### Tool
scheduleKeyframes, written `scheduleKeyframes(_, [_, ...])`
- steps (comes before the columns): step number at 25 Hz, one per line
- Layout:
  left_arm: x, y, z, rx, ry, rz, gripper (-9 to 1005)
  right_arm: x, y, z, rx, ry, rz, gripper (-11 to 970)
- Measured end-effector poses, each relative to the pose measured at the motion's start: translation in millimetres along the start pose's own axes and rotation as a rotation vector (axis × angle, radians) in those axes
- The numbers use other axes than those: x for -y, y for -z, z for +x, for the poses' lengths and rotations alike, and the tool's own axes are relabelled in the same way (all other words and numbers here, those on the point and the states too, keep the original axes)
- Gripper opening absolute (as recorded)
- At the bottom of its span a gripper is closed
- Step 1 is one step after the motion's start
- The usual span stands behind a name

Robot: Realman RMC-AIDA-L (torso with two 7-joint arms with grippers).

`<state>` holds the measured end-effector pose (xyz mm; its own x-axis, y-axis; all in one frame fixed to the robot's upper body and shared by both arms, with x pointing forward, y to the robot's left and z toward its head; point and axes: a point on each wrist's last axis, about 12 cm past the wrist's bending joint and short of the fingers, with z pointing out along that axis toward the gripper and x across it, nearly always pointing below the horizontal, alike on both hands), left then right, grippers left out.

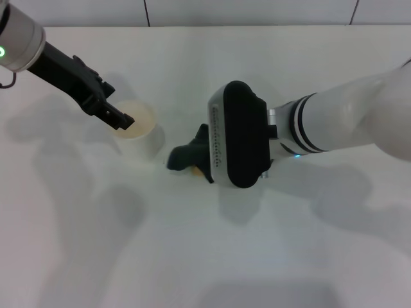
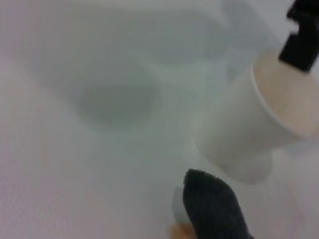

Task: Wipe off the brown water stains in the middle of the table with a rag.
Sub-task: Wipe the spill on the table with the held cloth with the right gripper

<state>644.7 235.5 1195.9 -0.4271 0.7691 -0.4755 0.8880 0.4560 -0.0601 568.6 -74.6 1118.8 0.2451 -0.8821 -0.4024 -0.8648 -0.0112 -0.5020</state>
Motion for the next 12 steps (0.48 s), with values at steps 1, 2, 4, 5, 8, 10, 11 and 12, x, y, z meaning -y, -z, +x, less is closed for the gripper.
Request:
scheduleKeyframes(1, [0.0, 0.1, -0.7, 0.0, -0.001, 0.0, 860, 1.1, -1.1, 3.0, -0.009, -0.006, 0.001, 55])
scheduleKeyframes(2, [0.0, 0.1, -1.3, 0.001, -0.002, 0.0, 860, 2.6, -2.5, 6.9, -0.018, -0.016, 0.003, 55])
scheduleKeyframes(4, [0.4, -0.5, -2.0, 0.001, -0.004, 0.003, 860, 5.9, -4.3, 14.8, -0.034, -0.04, 0.012, 54])
scheduleKeyframes(5, [0.5, -0.7, -2.1, 0.001, -0.005, 0.004, 860, 7.7, -4.3, 18.2, -0.039, -0.054, 0.017, 54])
scheduleKeyframes(8, [0.4, -1.0, -2.3, 0.001, -0.006, 0.003, 860, 14.6, -0.8, 30.5, -0.052, -0.112, 0.038, 54])
scheduleKeyframes(10, [0.3, -1.0, -2.4, 0.001, -0.005, 0.002, 860, 19.6, 3.6, 39.0, -0.061, -0.159, 0.047, 54])
scheduleKeyframes(11, [0.3, -1.0, -2.4, 0.001, -0.005, 0.002, 860, 20.8, 5.1, 41.6, -0.065, -0.173, 0.047, 54])
scheduleKeyframes(12, [0.3, -1.0, -2.5, 0.001, -0.005, 0.002, 860, 22.0, 7.0, 44.5, -0.072, -0.191, 0.04, 54])
